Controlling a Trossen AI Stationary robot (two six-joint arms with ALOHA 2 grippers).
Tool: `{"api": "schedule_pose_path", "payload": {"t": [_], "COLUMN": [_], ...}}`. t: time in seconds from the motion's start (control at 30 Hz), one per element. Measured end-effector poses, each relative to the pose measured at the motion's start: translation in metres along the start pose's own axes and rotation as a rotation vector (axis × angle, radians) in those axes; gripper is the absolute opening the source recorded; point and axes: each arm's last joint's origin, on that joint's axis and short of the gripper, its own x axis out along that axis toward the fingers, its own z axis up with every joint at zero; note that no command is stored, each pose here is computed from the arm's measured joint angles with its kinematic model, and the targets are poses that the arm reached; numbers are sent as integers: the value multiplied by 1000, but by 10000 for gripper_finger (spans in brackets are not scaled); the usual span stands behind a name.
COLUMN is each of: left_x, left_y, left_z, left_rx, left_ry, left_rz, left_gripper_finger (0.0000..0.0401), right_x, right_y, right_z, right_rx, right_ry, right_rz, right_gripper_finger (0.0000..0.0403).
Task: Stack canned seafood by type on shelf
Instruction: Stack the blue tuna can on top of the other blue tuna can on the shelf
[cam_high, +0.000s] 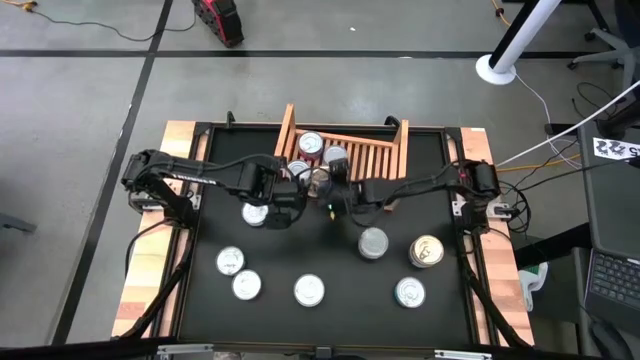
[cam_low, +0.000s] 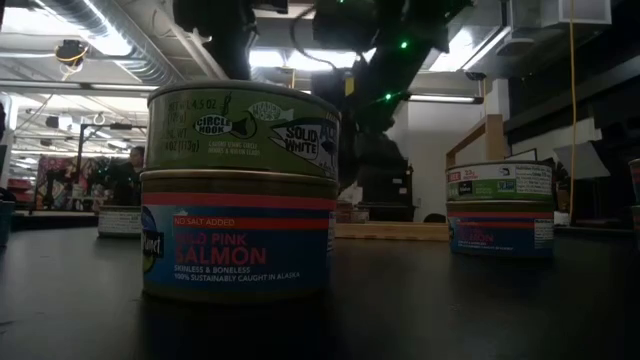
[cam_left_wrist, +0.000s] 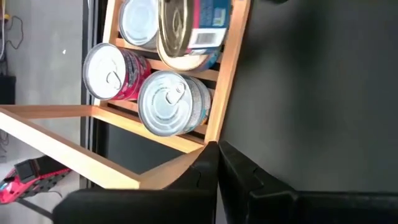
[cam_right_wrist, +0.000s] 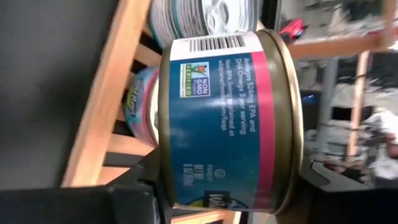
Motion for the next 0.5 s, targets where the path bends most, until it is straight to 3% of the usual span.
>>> {"api": "schedule_pose_path", "payload": {"t": [0.5], "left_x": [4], "left_y": [7], "left_z": [1], "left_rx": [16], "left_ry": [5], "left_rz": [6], "left_gripper_finger": [3], "right_x": [42], "right_y": [-45], "right_z": [-25], "right_rx": [159], "right_ry": [-54], "right_rz": [132], "right_gripper_finger": [185]}}
